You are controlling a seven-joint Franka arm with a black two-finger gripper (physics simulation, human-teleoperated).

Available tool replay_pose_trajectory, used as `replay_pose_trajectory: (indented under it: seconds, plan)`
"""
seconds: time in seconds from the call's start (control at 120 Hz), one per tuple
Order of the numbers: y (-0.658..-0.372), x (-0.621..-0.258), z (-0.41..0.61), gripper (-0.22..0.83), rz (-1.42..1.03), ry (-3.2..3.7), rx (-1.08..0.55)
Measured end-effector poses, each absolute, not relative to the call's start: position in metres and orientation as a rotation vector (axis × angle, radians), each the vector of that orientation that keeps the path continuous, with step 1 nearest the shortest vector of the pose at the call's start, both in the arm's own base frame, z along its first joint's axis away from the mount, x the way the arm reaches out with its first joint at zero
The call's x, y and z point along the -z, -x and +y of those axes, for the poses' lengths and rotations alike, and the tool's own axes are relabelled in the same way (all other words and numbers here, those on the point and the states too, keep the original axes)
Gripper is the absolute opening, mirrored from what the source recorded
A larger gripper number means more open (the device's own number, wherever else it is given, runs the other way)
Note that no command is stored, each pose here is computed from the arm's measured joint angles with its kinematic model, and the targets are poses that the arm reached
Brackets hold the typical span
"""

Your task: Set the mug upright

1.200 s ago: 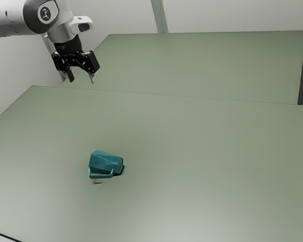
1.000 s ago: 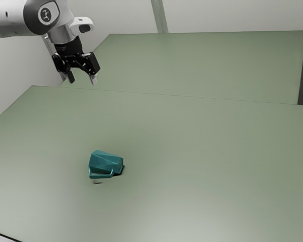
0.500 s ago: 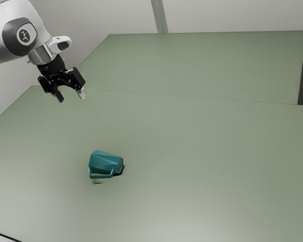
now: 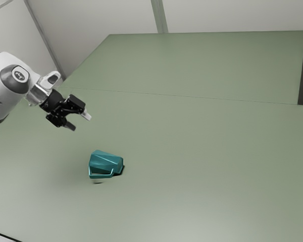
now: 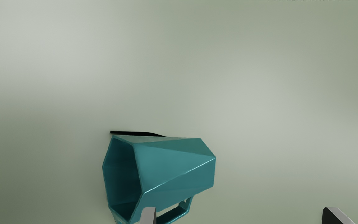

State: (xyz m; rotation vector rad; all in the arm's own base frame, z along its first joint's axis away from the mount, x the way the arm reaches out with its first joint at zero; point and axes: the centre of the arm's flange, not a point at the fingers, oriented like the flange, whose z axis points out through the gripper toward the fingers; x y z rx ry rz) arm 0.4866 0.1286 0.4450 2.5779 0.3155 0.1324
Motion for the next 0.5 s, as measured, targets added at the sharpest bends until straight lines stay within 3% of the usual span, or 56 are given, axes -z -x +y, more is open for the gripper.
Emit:
replay_pose_trajectory:
  seconds: [0.5]
  plan:
    - [-0.453,-0.356,0.147,0.59,0.306,-2.428,-0.186]
